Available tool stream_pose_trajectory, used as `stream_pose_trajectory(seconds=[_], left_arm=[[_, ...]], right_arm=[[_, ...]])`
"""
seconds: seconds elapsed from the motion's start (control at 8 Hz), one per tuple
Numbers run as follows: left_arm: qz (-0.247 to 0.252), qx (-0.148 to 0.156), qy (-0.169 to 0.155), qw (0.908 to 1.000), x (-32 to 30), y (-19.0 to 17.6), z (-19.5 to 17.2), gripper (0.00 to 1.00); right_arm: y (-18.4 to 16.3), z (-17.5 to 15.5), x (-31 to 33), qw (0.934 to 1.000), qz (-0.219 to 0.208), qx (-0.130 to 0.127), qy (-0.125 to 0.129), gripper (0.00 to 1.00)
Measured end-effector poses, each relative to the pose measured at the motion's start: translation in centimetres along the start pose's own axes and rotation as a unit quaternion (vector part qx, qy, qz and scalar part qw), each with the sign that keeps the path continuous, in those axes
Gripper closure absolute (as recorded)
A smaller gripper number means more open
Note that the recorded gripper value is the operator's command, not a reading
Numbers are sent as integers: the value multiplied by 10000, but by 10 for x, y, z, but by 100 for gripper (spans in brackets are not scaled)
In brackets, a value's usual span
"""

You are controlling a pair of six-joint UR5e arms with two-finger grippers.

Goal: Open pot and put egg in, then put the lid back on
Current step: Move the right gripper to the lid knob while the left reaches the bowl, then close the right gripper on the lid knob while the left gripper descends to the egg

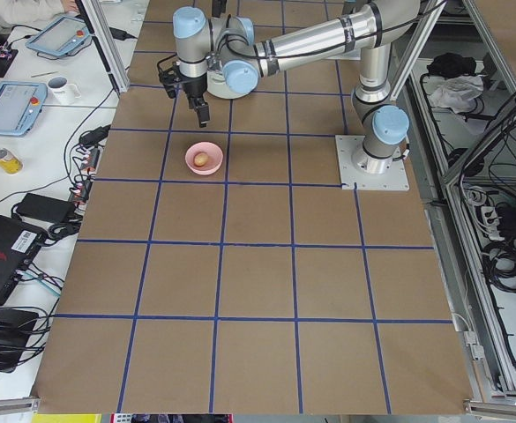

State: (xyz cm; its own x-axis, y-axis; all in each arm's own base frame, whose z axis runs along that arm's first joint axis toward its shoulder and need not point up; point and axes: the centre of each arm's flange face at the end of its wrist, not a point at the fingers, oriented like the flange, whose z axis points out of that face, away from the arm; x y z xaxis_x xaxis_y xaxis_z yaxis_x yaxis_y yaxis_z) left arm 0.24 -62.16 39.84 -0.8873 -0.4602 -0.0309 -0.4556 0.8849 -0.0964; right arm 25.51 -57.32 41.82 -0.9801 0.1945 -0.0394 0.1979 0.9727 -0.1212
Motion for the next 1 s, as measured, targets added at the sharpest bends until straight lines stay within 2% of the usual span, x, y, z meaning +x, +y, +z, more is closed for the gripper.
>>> stream_pose_trajectory(seconds=[0.38, 0.62, 0.88, 1.0], left_arm=[[-1180, -221, -81, 9927, -8, -32, 79, 0], [-1417, -556, -221, 9881, -10, -20, 130, 0], [-1448, -726, -286, 9864, -11, -12, 153, 0], [-1450, -765, -299, 9860, -10, -11, 162, 0]], right_arm=[[15, 38, -39, 9995, 24, -319, -54, 3], [19, 53, -48, 9991, -42, -430, -30, 3], [22, 63, -48, 9985, -84, -544, 25, 5], [23, 67, -48, 9982, -102, -590, 46, 18]])
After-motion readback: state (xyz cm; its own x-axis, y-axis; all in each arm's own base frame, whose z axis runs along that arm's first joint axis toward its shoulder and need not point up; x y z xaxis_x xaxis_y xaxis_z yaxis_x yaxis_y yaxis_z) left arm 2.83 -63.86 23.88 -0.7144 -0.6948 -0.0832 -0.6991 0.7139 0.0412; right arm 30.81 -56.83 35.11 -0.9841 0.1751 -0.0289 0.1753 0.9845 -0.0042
